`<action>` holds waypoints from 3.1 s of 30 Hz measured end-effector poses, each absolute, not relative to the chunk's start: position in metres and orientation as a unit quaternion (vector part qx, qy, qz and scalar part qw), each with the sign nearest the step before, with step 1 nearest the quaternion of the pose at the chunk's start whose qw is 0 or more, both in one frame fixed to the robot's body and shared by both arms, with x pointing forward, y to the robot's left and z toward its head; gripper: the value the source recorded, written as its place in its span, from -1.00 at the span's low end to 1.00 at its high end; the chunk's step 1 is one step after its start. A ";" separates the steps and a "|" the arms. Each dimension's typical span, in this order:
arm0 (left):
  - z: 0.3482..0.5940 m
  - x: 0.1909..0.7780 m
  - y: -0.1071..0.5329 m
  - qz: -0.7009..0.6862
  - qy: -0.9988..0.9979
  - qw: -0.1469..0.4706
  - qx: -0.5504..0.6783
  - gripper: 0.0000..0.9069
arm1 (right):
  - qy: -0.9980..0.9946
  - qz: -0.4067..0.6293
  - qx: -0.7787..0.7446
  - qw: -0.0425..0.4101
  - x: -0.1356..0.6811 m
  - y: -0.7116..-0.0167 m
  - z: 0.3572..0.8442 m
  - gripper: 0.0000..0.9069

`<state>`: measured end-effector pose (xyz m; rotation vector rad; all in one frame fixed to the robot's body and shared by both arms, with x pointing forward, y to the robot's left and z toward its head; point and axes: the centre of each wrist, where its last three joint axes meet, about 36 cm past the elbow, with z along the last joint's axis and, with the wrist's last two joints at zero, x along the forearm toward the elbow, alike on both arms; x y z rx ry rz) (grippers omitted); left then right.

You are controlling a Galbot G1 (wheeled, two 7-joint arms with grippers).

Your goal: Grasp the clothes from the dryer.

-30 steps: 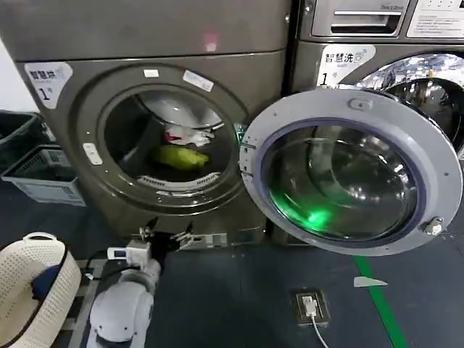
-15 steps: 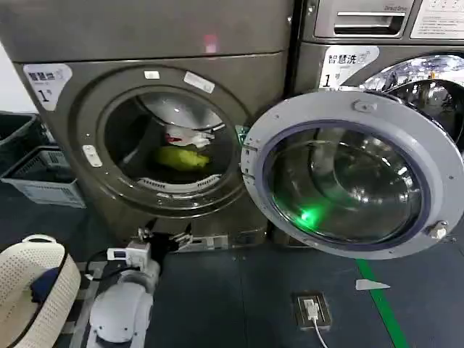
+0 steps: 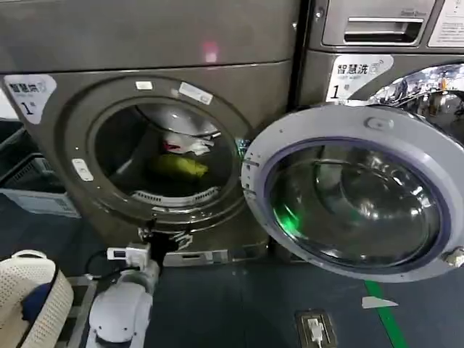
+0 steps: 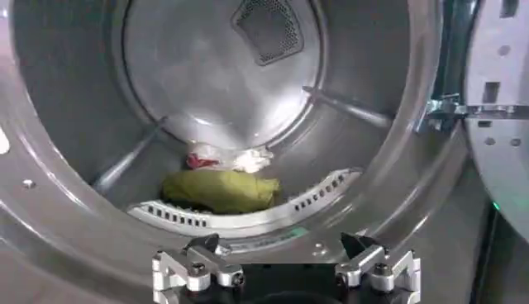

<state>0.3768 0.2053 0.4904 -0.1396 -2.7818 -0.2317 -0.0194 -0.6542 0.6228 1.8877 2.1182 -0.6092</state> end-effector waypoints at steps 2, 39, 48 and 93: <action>0.490 0.377 0.204 -0.081 -0.980 0.173 -0.049 1.00 | 0.725 -0.208 0.646 0.119 -0.020 -0.654 0.623 1.00; 0.493 0.380 0.208 -0.071 -0.983 0.167 -0.041 1.00 | 0.723 -0.202 0.650 0.114 -0.023 -0.653 0.617 1.00; 0.492 0.381 0.208 -0.075 -0.982 0.169 -0.039 1.00 | 0.723 -0.203 0.651 0.113 -0.023 -0.654 0.616 1.00; 0.457 0.631 0.222 -0.132 -0.966 0.221 0.026 1.00 | 0.723 -0.199 0.650 0.121 -0.020 -0.661 0.614 1.00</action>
